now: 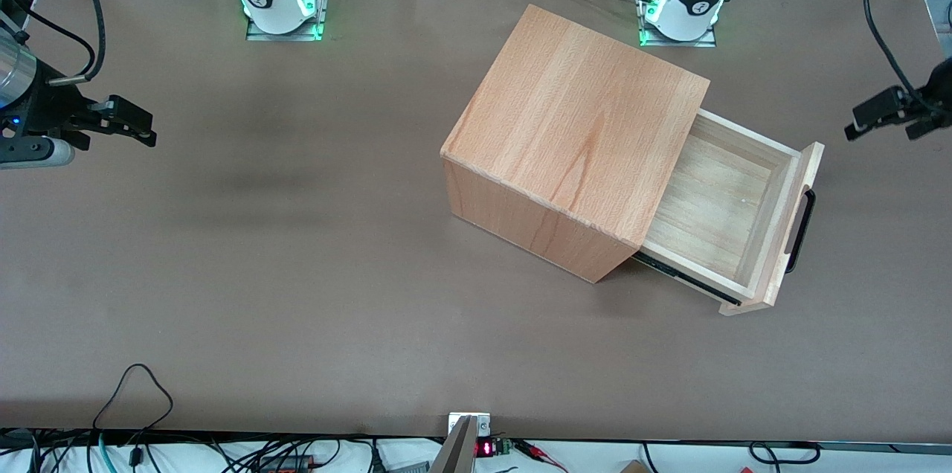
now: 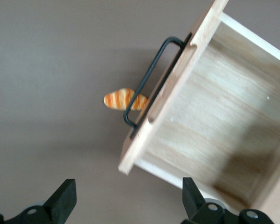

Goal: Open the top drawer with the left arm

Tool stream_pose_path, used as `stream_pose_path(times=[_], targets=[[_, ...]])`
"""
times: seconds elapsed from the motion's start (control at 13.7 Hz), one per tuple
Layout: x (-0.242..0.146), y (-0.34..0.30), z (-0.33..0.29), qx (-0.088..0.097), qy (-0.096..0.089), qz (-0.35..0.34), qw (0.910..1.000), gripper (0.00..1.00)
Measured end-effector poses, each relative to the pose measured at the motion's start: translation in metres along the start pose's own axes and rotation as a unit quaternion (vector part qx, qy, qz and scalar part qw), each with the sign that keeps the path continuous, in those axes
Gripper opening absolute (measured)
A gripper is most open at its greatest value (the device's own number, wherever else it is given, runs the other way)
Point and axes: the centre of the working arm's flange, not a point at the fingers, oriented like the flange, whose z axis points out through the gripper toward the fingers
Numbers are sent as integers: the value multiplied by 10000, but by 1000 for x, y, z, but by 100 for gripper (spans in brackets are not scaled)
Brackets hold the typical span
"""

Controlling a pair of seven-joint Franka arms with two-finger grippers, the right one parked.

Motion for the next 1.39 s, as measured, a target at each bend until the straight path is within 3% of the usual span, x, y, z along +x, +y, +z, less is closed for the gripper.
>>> stream_pose_path(times=[0.15, 0.51, 1.39], targets=[[-8, 4, -13, 5, -107, -155, 9998, 100], [-10, 0, -21, 205, -83, -232, 9995, 100], [-10, 1, -23, 210, -61, -253, 9994, 100]])
